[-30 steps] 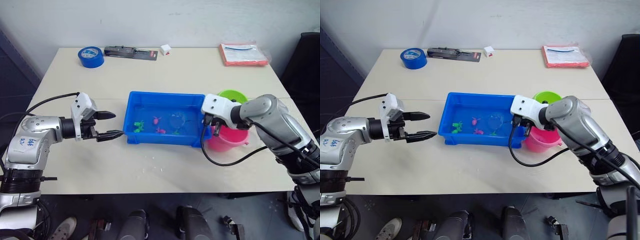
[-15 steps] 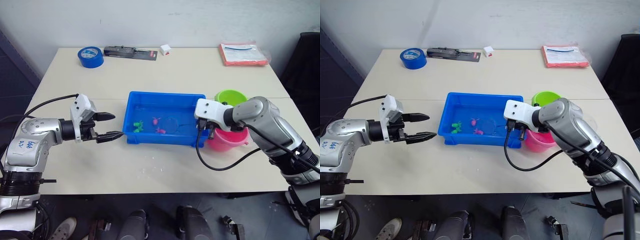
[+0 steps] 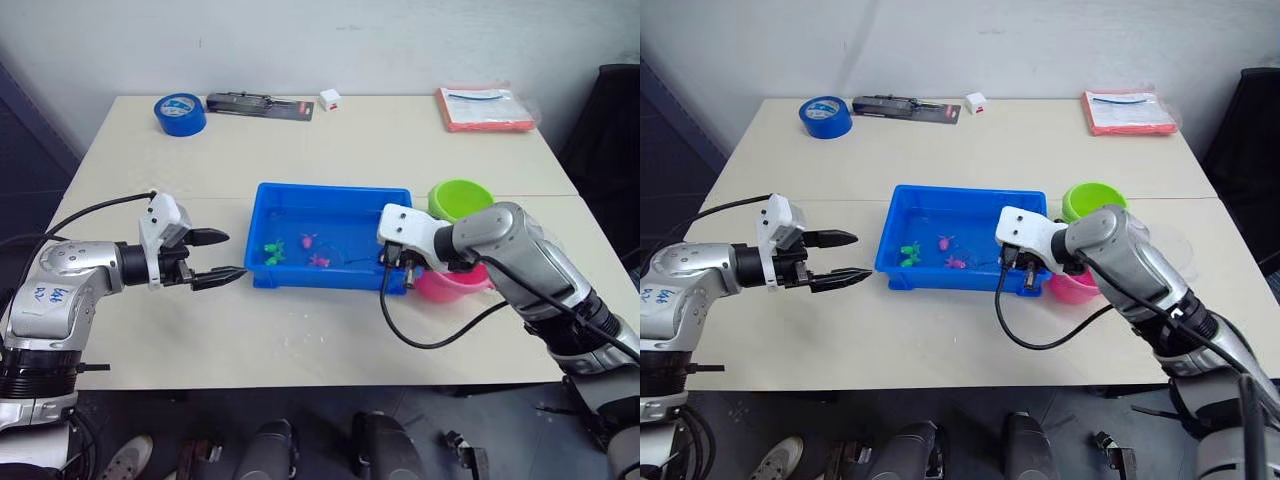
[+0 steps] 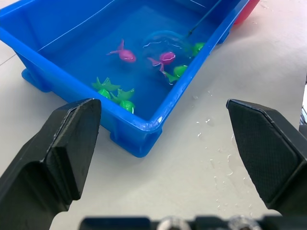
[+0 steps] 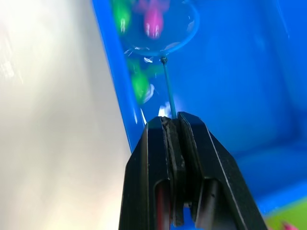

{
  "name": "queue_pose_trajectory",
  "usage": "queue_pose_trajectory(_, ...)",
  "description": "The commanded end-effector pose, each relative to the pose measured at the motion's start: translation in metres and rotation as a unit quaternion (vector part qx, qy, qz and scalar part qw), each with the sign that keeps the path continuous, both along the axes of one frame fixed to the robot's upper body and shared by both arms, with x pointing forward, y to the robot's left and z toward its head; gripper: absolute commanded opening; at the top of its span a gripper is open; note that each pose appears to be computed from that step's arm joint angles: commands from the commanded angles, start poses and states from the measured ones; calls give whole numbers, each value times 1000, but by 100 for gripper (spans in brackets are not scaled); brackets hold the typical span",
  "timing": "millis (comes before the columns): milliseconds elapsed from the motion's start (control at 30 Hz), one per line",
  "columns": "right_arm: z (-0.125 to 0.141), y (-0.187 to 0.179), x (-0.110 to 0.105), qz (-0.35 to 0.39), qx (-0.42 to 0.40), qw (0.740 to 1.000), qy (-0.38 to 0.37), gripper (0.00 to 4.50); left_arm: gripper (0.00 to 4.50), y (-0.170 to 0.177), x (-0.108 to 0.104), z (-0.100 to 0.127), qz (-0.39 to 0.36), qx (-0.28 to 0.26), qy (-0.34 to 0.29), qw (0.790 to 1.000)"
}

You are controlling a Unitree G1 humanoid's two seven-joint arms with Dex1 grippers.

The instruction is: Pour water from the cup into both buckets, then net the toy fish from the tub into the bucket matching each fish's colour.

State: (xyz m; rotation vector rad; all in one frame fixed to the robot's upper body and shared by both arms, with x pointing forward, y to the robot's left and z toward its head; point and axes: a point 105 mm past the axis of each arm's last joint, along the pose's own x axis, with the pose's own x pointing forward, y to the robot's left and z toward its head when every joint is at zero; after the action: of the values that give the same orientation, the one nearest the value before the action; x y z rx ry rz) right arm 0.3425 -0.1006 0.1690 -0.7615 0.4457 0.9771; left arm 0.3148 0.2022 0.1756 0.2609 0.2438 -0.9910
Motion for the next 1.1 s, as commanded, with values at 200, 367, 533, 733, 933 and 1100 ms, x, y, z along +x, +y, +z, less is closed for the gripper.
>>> queue_pose_trajectory(200, 32, -10, 7, -61, 81, 995, -5, 80, 450, 0, -2, 15, -4, -1, -29, 1000)
queue_pose_trajectory(367, 39, -19, -2, -68, 102, 992, 7, 80, 450, -2, -1, 17, -14, -1, -33, 999)
queue_pose_trajectory(533, 41, -24, -10, -75, 119, 990, 14, 80, 450, -4, 0, 20, -27, -5, -35, 999)
queue_pose_trajectory(733, 51, -40, -20, -92, 208, 974, -4, 80, 450, -16, 4, 22, -56, -4, -51, 997)
queue_pose_trajectory(933, 60, -89, -38, -151, 243, 957, -52, 80, 450, -31, 15, 28, -83, -14, -85, 993)
queue_pose_trajectory(1100, 69, -142, -59, -217, 224, 945, -97, 80, 450, -46, 24, 33, -118, -23, -94, 988)
